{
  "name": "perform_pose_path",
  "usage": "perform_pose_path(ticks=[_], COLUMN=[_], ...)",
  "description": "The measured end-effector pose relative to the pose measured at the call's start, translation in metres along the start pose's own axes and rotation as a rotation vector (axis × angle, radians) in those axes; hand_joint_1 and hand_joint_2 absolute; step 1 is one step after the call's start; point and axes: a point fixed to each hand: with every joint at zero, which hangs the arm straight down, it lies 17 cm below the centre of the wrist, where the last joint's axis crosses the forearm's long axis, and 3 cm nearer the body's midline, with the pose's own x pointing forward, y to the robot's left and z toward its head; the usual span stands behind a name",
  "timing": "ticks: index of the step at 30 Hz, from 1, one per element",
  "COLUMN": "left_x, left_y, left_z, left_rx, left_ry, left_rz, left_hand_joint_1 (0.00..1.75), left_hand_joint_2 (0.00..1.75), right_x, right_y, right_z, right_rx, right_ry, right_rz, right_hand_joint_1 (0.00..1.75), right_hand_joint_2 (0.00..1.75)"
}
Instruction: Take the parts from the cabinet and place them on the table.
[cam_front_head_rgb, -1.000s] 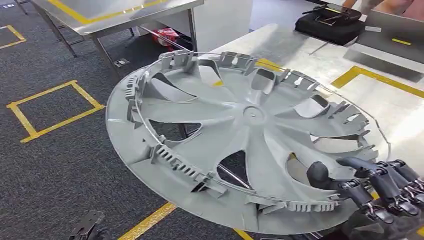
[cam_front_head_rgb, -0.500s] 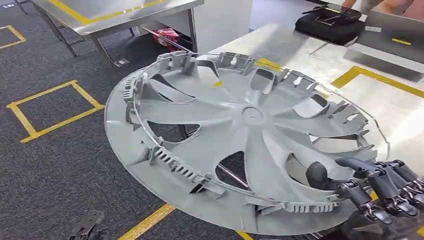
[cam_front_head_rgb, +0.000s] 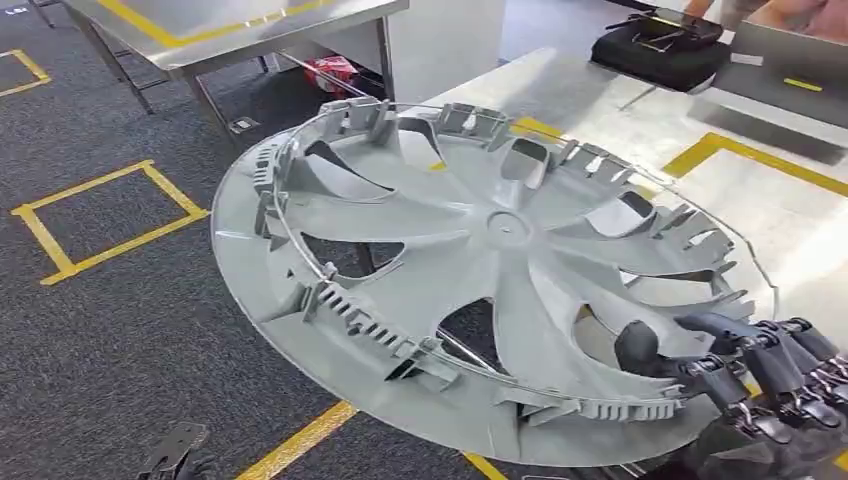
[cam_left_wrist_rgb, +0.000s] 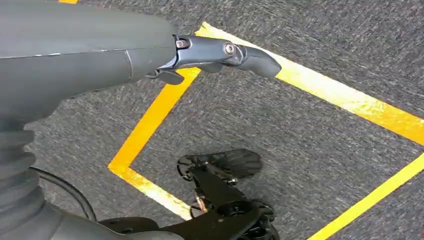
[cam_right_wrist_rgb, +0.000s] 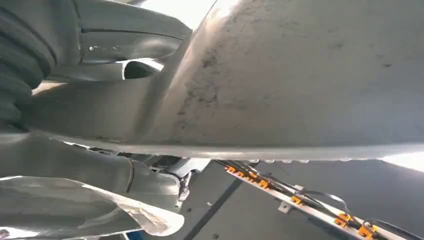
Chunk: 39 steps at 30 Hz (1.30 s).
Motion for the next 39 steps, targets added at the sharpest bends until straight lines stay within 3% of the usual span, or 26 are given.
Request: perform_pose_path(ticks=[39], left_x=[-0.003], left_y=[-0.002], left_z=[0.0], left_rx=[0.0], left_ry=[0.009], left_rz=[-0.002], left_hand_joint_1=[0.0], left_hand_joint_2=[1.75], right_x=[0.004], right_y=[0.001], right_z=[-0.003], right_rx=[-0.007], right_ry=[-0.026], right_rz=[-0.004], right_hand_joint_1=[1.75], right_hand_joint_2=[1.75])
